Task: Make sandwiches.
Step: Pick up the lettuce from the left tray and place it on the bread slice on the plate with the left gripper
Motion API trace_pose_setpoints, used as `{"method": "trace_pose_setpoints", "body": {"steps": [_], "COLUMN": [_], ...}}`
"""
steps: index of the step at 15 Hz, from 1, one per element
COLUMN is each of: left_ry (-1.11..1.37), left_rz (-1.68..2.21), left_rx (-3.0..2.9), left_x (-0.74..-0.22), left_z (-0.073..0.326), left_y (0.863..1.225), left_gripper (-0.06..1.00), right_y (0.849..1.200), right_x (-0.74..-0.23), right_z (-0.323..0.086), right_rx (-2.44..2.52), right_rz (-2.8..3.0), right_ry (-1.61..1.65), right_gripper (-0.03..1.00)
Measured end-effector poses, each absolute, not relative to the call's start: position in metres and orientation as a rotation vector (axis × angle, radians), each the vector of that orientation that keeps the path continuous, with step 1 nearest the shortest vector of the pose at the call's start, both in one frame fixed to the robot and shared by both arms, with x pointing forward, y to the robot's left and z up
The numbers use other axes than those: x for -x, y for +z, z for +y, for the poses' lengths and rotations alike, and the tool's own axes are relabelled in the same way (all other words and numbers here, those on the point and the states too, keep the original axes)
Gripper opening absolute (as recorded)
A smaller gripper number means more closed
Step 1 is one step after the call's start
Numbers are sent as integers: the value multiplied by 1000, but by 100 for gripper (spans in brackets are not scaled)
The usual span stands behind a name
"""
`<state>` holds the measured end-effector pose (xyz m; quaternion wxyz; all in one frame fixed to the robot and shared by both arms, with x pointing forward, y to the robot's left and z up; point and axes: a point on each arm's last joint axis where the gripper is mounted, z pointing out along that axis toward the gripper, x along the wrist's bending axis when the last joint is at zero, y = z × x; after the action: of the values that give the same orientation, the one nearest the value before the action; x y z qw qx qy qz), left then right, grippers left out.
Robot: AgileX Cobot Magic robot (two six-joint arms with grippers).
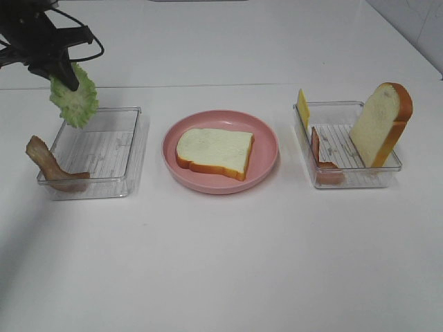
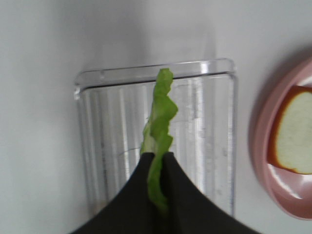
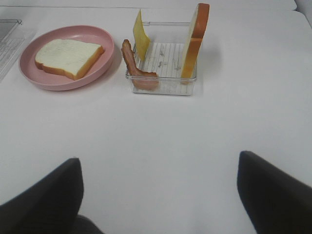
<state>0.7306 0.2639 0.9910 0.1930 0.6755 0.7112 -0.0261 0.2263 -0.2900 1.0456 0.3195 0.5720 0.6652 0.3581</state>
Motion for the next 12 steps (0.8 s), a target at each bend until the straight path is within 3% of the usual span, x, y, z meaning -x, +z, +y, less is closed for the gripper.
{"method": "trace_pose_setpoints", "body": {"steps": [4,12], "left_ry": [-215,-323], "left_rz": [1835,1536], "left_rx": [-1774,-1746], "left_x": [-732,-714], "left_z": [236,97], "left_y": [1007,1015], "left_gripper": [1,1], "right_y": [1046,1046], "right_x": [-226,-226], "right_z": [-290,-290], "right_rx": [-1504,-1504], "right_rz": [1749,1749], "right_ry": [941,941], "right_gripper": [81,81]}}
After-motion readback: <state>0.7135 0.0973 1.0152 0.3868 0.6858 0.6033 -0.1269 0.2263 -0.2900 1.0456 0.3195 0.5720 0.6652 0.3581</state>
